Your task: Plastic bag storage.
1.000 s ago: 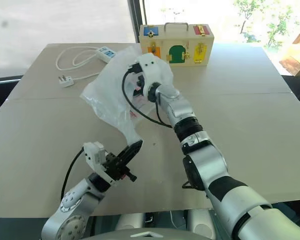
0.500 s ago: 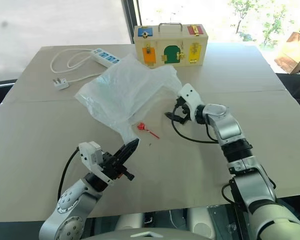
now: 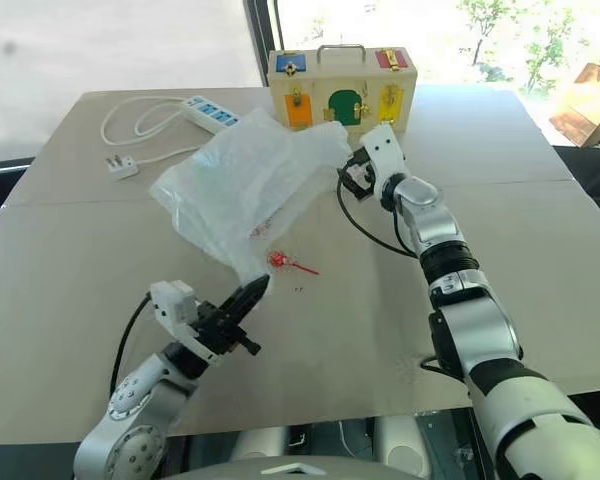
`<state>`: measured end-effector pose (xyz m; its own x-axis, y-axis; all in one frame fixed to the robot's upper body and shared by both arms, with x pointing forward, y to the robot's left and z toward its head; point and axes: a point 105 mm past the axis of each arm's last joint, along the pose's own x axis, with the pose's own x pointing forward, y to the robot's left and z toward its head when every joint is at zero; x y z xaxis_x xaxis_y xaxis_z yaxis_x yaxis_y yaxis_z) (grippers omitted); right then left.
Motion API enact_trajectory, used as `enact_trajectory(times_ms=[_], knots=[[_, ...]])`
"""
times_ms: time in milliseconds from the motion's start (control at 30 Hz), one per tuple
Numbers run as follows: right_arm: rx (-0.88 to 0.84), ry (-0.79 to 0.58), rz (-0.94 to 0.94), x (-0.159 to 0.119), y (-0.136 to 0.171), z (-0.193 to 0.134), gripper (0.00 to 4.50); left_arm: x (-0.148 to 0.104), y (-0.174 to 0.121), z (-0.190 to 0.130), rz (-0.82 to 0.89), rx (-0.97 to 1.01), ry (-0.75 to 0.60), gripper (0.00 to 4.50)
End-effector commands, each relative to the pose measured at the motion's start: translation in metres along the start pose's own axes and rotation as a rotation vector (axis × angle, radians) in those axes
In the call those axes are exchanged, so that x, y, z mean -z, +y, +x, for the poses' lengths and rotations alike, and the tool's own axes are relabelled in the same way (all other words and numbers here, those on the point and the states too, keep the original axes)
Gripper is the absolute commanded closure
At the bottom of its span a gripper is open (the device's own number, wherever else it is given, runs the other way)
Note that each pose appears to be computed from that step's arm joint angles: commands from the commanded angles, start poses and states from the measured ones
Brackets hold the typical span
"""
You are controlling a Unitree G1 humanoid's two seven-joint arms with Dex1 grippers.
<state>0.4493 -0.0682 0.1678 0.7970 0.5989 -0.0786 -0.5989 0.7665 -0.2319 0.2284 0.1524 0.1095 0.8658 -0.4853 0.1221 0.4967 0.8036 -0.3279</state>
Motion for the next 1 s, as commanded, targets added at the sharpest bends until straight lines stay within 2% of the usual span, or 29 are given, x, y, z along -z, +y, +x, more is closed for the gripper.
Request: enact_trajectory(times_ms=[33,100,200,333,500,667,767,867,1000], knots=[[-0.139,0.005,-0.032,0.001,0.011,-0.013,0.17,-0.006,0.001,-0.018,-0.087,0.02,-0.018,4.5],[-0.209,0.031,-0.009,0.009,0.019,-0.023,0.17,-0.002,-0.002,-0.028,-0.125,0.039,0.005,4.5],[-0.388,0.063,0.037,0.016,0.05,-0.05,0.17,0.0,0.005,-0.045,-0.153,-0.005,0.018,4.5],[-0.537,0.114,0.038,0.02,0.082,-0.075,0.17,-0.014,0.019,-0.047,-0.177,-0.071,-0.06,4.5],[-0.556,0.172,-0.025,0.033,0.107,-0.073,0.17,-0.029,0.031,-0.042,-0.19,-0.125,-0.137,4.5],[-0.571,0.183,-0.053,0.039,0.124,-0.066,0.17,-0.03,0.03,-0.04,-0.195,-0.134,-0.142,4.5],[-0.571,0.219,-0.1,0.053,0.133,-0.063,0.17,-0.033,0.034,-0.041,-0.206,-0.154,-0.167,4.5],[-0.562,0.226,-0.12,0.059,0.134,-0.061,1.03,-0.033,0.038,-0.043,-0.214,-0.173,-0.182,4.5],[-0.591,0.228,-0.146,0.062,0.136,-0.063,2.91,-0.03,0.041,-0.045,-0.215,-0.182,-0.185,4.5]])
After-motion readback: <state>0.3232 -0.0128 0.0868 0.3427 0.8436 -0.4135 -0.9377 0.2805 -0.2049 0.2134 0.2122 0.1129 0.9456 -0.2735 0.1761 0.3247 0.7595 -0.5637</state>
